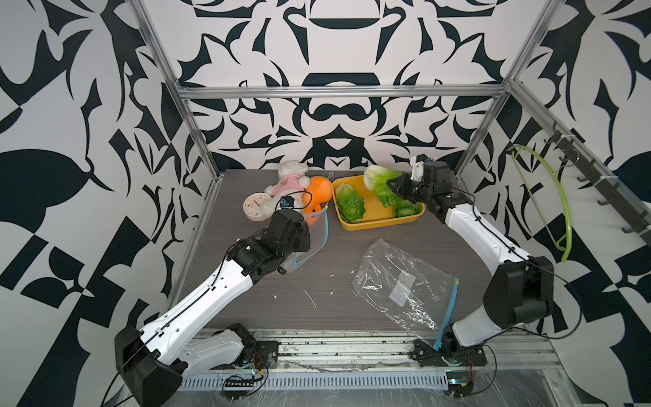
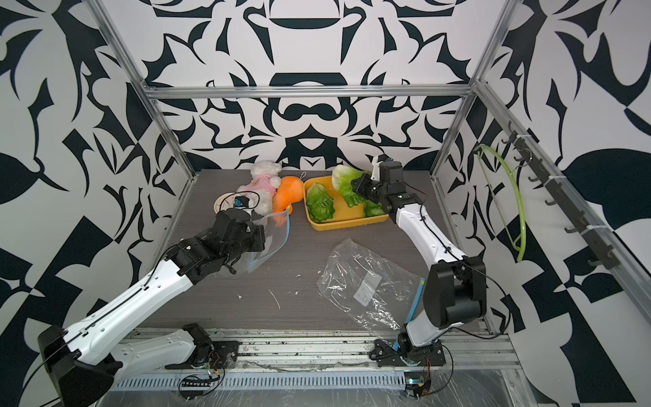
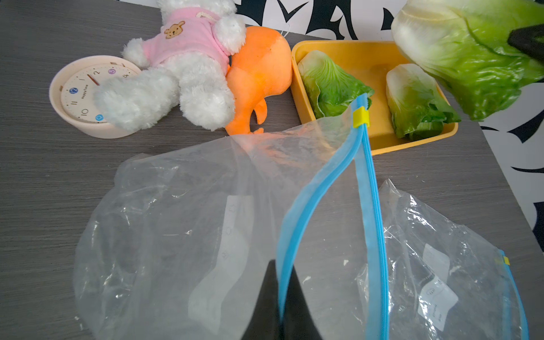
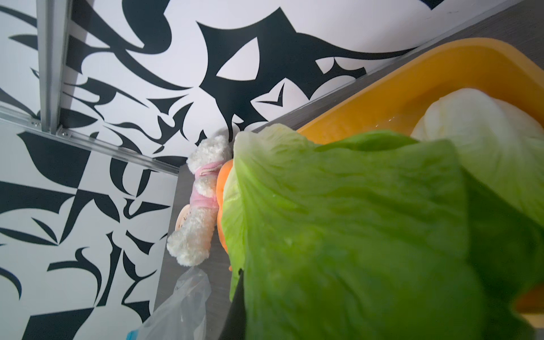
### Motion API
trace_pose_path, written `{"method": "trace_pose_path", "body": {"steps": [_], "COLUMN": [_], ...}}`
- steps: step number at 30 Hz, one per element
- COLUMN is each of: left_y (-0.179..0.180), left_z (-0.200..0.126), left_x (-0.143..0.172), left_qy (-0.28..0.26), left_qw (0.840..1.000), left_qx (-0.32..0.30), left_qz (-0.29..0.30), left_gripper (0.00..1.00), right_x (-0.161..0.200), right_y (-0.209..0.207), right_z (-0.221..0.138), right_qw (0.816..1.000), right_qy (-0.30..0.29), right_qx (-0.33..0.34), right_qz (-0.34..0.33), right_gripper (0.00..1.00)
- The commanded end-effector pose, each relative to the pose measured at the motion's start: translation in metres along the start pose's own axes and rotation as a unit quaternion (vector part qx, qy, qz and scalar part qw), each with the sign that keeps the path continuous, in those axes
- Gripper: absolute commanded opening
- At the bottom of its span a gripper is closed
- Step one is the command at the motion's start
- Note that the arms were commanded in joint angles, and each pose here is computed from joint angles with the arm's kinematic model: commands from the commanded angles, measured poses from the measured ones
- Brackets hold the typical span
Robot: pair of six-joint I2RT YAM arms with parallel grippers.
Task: Put the chinese cabbages into a zipper bag and zip it
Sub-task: Pick up the Chinese cabbage from the basket, then place the Chinese cabbage in the zipper food storage bag.
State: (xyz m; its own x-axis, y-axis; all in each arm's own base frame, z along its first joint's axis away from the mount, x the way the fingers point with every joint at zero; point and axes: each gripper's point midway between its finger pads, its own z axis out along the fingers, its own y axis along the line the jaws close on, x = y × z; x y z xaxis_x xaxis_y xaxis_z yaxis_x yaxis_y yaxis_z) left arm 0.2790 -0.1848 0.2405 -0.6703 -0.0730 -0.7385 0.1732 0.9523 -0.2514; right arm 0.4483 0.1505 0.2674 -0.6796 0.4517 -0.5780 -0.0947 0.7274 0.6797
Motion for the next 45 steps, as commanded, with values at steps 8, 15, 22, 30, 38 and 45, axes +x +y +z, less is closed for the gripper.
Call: {"method": "trace_pose_path", "body": {"steps": [8,15,22,30,38,45], "left_y": [-0.003,-0.004,-0.006,-0.011,-0.018,-0.019], "left_z": [0.005,0.011,0.017,0.016,0.013,0.004], "left_x": [0.013,0.015,0.013,0.007,0.003,-0.006], "left_qy": [0.022,0.027,0.023,0.005,0.005,-0.012], "left_qw": [1.000,1.000,1.000,0.999,0.999,0.998], "left_qx": [0.018,0.016,0.016,0.030,0.046,0.051], "left_qz": [0.001,-0.006,-0.014,-0.023,-0.024,-0.027], "left_gripper": [0.04,0.03,0.01,0.00,0.00,0.00], "right_x": [0.027,0.059,0.096,0.129,0.151,0.175], "right_y": [0.054,0.071,0.100,0.144,0.174,0.163], "right_z": [-0.078,-0.111,-0.135,-0.144,-0.136,-0.122], "right_qw": [0.996,0.993,0.986,0.974,0.964,0.958], "right_qy": [0.048,0.075,0.100,0.127,0.153,0.190], "right_qx": [-0.053,-0.057,-0.070,-0.119,-0.165,-0.143], "right_qz": [-0.050,-0.070,-0.112,-0.144,-0.144,-0.157], "right_gripper": [0.00,0.00,0.00,0.00,0.00,0.00]}}
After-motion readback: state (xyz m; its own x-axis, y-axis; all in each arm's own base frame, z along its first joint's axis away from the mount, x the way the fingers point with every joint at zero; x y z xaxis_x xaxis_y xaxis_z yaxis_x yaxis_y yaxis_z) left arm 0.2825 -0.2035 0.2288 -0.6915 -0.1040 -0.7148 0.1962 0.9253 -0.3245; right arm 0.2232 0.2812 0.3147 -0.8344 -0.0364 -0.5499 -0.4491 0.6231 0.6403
